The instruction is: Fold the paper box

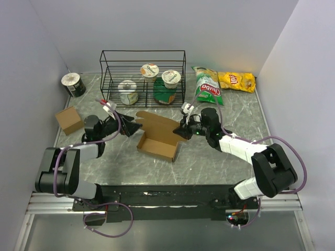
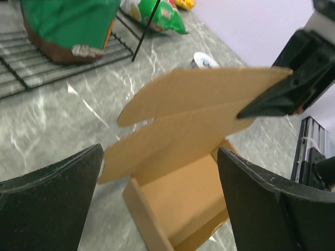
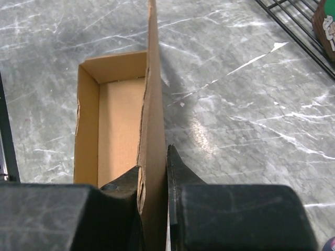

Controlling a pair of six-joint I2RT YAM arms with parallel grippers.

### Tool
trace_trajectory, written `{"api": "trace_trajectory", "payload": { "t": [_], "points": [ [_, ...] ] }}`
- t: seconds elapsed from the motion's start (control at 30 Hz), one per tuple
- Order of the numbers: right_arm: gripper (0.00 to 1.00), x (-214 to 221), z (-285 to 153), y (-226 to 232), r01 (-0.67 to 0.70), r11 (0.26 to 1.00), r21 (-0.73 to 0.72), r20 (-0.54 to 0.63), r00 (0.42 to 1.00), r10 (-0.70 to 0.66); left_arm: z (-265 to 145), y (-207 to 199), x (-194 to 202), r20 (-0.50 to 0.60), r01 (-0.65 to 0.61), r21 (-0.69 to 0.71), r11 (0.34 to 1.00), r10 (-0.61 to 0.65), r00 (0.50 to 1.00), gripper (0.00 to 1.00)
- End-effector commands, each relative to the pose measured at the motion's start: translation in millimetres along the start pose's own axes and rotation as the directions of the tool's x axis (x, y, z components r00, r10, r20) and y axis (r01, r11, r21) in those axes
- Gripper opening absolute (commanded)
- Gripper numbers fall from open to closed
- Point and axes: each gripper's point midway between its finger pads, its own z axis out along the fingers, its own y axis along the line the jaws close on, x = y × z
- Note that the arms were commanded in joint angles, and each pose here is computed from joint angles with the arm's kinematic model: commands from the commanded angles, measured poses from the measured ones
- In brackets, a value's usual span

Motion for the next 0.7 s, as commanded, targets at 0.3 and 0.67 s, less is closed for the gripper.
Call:
{"api": "trace_trajectory", "payload": {
  "t": [0.3,0.67],
  "points": [
    [0.14,-18.4,-0.9,-6.0,0.022,1.000,-0.010,0.037,0.999,-0.021,8.0,16.9,3.2,0.022,-0.088,0.007,0.996,0.088,0.996,0.99],
    [0.14,-15.2,0.4,-7.7,0.008,1.000,-0.013,0.023,1.000,-0.007,30.7,26.3,11.5,-0.028,-0.095,0.064,0.993,0.096,0.995,0.89]
  ]
}}
